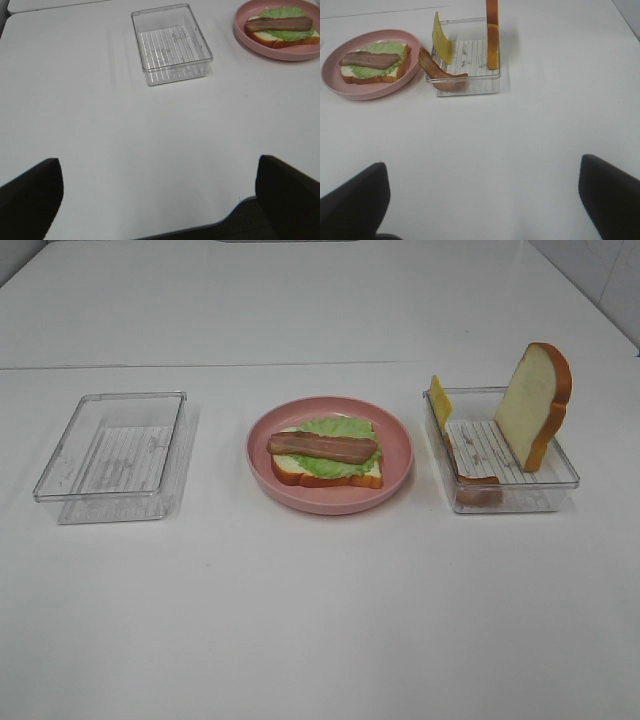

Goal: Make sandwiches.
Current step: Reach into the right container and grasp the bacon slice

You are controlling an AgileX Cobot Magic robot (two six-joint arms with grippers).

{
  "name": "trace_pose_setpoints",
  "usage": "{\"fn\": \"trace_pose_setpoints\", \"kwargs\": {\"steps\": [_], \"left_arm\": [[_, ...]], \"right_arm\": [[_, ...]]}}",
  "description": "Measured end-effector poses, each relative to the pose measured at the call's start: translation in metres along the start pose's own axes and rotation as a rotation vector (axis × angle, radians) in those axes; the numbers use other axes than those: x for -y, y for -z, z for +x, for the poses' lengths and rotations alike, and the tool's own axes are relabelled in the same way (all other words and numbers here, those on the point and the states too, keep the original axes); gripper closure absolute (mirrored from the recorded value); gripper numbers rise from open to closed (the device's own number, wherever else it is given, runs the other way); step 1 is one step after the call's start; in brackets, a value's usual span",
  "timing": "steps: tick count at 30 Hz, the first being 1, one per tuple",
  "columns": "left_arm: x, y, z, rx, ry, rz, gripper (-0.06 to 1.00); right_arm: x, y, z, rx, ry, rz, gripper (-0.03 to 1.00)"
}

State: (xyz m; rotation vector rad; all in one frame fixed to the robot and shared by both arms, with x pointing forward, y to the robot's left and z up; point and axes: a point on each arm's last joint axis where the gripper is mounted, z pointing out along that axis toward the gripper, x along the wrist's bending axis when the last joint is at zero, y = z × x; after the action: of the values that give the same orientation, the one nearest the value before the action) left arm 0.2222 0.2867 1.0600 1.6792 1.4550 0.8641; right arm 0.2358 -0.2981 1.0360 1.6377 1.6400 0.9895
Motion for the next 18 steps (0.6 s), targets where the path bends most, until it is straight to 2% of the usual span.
{"fn": "trace_pose_setpoints", "kwargs": {"steps": [8, 11, 15, 18], "left_arm": [[0.001, -0.003, -0.001, 0.013, 0.01, -0.027, -0.05], [0.001, -0.008, 0.002, -0.012, 0.02, -0.043, -0.05], [0.001, -0.008, 0.008, -0.077, 0.089, -0.044, -0.05], [0.001, -0.008, 0.009, -0.094, 0.114, -0.044, -0.05]], "right_arm": [[0.0, 0.0, 0.0, 0.003, 0.001, 0.0, 0.01], [0.0, 0.0, 0.0, 0.003, 0.001, 0.0, 0.01], [0.0, 0.0, -0.001, 0.008, 0.004, -0.001, 0.01], [0.0, 0.0, -0.001, 0.008, 0.004, -0.001, 0.01]]}}
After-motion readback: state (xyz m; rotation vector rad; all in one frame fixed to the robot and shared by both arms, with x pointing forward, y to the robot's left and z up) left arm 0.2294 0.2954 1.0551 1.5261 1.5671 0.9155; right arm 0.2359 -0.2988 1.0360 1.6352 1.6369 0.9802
